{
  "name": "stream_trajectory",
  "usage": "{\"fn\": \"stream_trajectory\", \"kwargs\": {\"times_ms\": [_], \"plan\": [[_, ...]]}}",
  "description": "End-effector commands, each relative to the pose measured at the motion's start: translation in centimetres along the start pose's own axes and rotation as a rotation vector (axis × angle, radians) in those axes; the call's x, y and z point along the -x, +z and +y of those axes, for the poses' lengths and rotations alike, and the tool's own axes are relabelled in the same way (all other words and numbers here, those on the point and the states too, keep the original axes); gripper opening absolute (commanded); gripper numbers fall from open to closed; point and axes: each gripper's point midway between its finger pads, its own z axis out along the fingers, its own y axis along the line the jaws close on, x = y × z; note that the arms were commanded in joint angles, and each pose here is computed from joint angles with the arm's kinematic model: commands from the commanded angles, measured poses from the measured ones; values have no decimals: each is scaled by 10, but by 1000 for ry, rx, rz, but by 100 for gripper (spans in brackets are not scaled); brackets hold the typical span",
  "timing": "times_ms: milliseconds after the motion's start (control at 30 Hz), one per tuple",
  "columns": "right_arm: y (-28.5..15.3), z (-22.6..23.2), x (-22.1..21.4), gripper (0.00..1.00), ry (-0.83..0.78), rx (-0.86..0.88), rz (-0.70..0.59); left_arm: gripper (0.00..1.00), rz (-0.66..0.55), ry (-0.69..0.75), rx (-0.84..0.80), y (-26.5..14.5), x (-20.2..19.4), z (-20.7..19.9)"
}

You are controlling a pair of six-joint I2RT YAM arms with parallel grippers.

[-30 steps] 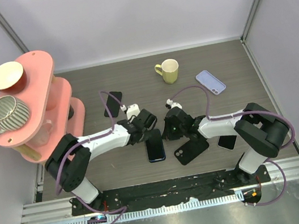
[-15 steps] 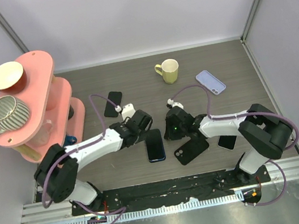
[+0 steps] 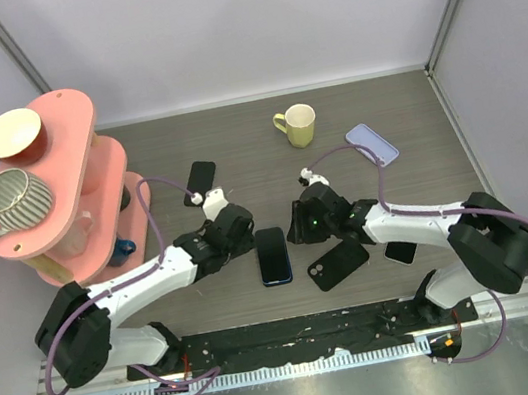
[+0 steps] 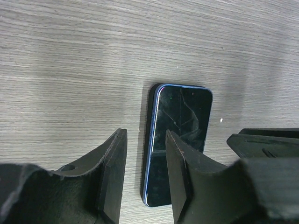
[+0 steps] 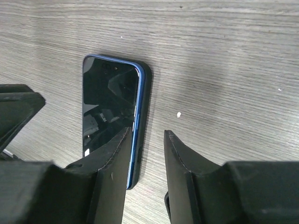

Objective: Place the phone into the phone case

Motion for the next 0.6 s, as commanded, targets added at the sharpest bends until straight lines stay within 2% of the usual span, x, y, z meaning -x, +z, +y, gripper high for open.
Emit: {"fn": "stream_trajectory", "kwargs": {"times_ms": [0,100,267,433,567], "plan": [[5,14,-1,39,-1,63,25,43,-49,-16,-68,-6,11,-11],[12,30,-9,39,-7,166,63,42,-36,-3,-44,-5,6,-3],[31,20,-31,39,-25,124,124,42,-18,-1,-37,-3,-1,4],[36,-4,-39,26,-38,15,114,41,-14,-14,-47,-2,-4,7],[41,-1,-46,20,-74,45,141,41,-5,-26,-68,0,-4,3]]}}
